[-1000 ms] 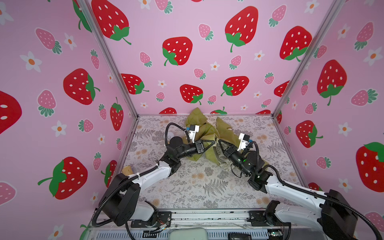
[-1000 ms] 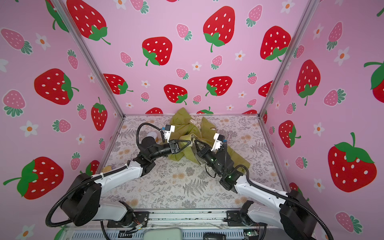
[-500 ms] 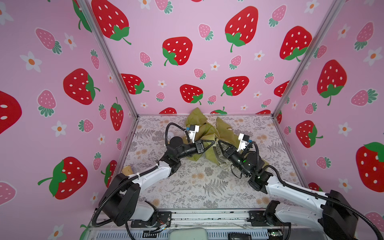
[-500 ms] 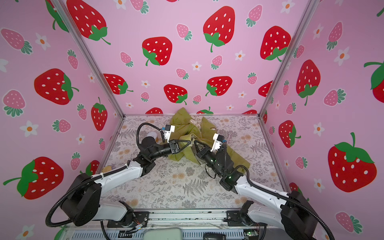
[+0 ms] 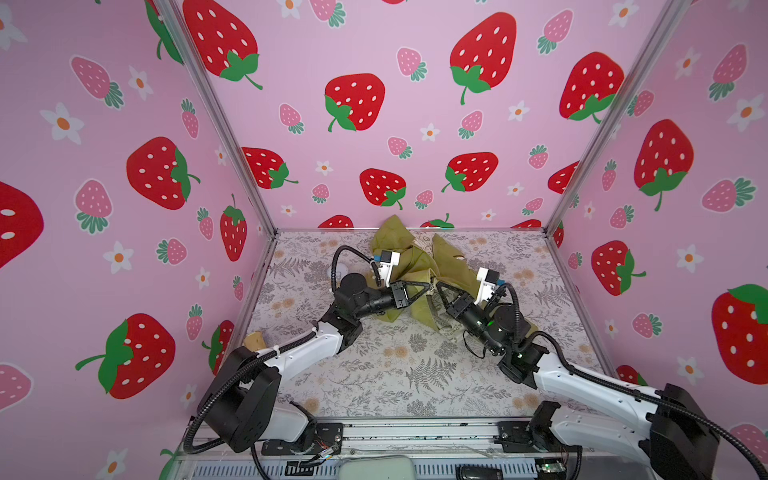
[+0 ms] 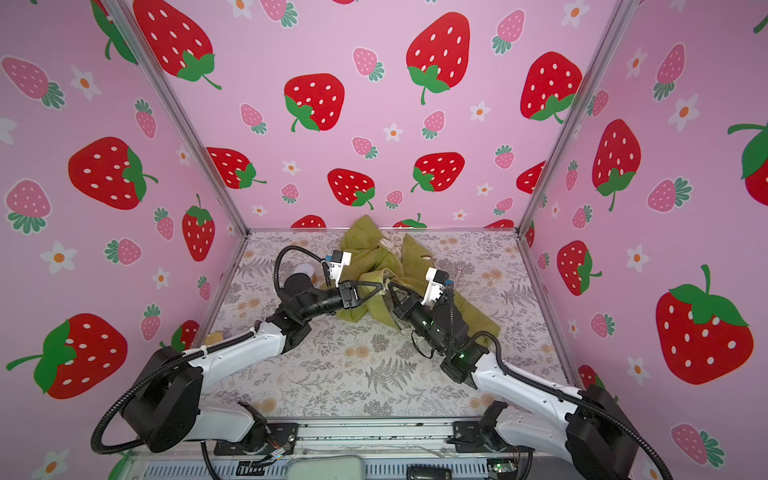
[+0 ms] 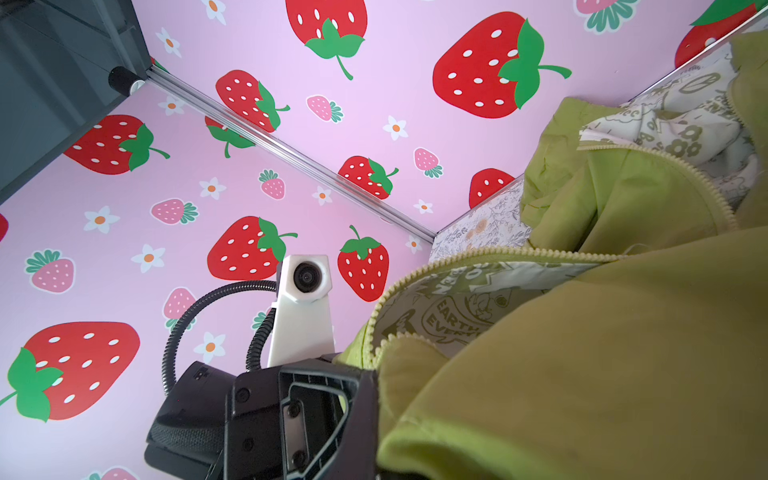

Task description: Zip up the jacket

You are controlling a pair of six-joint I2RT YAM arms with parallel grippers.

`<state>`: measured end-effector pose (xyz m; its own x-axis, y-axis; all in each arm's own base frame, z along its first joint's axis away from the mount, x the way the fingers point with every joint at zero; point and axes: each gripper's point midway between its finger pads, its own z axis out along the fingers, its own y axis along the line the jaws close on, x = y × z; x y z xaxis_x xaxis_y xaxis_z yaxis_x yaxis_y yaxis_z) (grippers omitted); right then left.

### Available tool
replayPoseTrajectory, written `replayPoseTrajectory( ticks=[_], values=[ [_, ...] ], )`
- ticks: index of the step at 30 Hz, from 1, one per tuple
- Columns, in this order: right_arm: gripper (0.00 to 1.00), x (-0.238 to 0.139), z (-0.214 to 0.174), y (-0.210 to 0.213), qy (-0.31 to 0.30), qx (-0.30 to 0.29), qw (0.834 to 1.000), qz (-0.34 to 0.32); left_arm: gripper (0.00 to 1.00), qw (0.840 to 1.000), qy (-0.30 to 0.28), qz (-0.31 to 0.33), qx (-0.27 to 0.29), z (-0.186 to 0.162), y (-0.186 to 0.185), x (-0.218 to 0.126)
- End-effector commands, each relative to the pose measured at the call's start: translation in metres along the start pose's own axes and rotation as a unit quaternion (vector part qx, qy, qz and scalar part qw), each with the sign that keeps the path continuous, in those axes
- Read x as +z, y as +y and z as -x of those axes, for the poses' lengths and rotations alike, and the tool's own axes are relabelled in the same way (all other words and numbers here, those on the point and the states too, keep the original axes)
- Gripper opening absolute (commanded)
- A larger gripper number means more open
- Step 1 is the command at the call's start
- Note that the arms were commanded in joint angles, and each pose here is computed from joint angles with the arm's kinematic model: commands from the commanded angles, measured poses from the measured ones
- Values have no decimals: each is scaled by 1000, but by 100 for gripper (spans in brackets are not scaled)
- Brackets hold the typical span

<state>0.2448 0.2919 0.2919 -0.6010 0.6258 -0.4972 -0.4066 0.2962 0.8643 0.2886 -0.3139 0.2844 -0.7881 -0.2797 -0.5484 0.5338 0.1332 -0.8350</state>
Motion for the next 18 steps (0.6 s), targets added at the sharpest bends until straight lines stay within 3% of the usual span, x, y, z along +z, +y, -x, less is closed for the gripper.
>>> replayPoseTrajectory(
  ticks=[1, 18],
  values=[
    [0, -7, -14, 1, 28, -5, 1000, 9, 0, 999, -16, -27, 28, 13, -21, 2],
    [0, -7, -25, -9, 46, -3, 999, -1, 0, 999, -13, -27, 26, 13, -19, 4]
  ],
)
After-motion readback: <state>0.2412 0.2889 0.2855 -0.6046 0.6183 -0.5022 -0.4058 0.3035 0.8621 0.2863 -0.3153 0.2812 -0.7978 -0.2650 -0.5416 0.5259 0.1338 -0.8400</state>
